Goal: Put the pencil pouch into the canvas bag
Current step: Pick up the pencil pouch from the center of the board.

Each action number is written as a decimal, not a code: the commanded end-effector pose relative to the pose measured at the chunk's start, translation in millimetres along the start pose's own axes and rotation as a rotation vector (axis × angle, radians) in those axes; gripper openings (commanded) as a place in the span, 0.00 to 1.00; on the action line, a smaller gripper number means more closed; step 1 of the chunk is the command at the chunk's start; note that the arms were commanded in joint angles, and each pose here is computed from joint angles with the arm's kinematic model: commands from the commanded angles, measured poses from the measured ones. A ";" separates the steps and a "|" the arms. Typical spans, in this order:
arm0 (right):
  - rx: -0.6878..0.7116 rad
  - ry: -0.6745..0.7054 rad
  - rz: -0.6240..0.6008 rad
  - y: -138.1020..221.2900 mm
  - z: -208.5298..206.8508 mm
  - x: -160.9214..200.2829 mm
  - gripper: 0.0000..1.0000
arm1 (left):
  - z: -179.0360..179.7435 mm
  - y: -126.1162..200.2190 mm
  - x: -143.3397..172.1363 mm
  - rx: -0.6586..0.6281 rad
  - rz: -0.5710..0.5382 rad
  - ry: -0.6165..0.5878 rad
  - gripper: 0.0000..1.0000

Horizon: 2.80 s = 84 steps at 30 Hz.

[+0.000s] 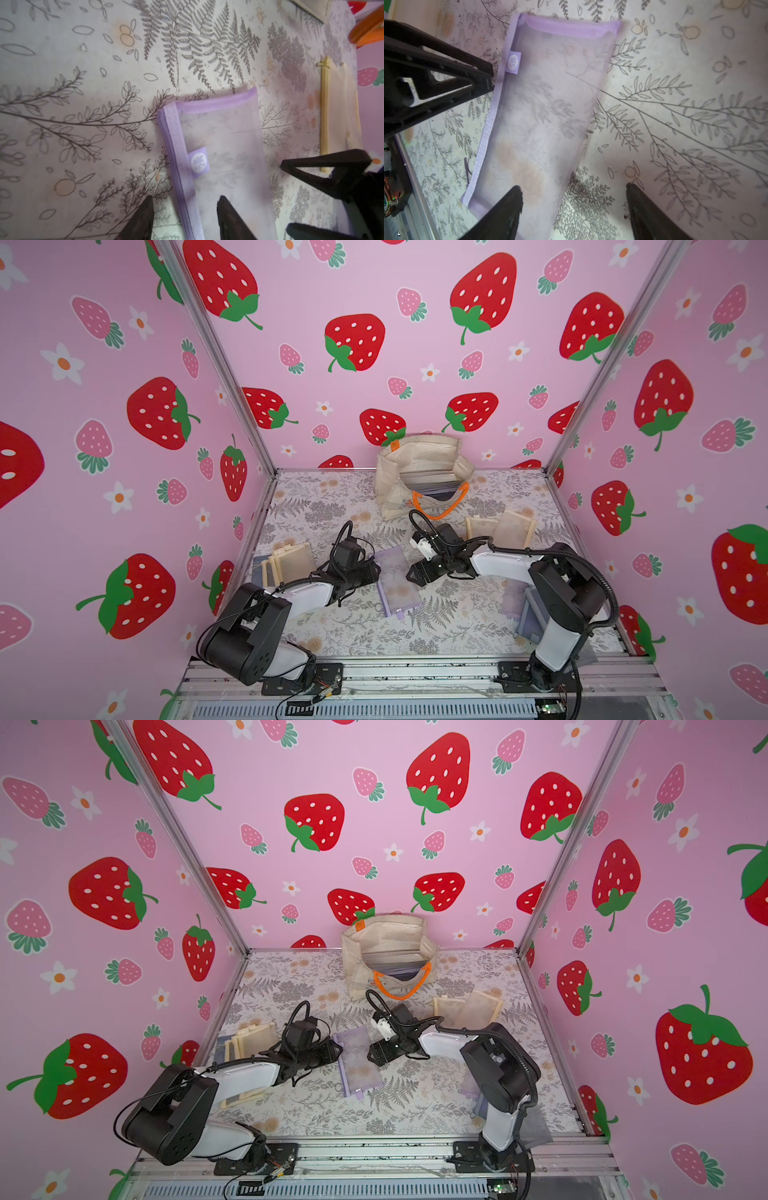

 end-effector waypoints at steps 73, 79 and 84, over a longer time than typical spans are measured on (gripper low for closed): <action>-0.420 0.244 -0.413 124.4 104.5 -70.5 0.00 | -91.1 146.3 -8.2 0.442 -0.247 -0.282 0.31; -0.302 0.301 -0.498 175.5 78.6 -100.1 0.00 | -75.1 134.9 -7.6 0.345 -0.232 -0.254 0.71; -0.102 0.370 -0.499 218.1 44.0 -142.7 0.00 | -67.3 125.5 -5.4 0.311 -0.214 -0.233 0.76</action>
Point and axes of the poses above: each gripper's point midway between its finger pads, its own y axis back along the fingers, its own z axis along the line the jaws close on, x = y × z, the point moved 3 cm from there along y, back along the fingers, and after that the axes turned 8 degrees about y, right-handed, at the moved point
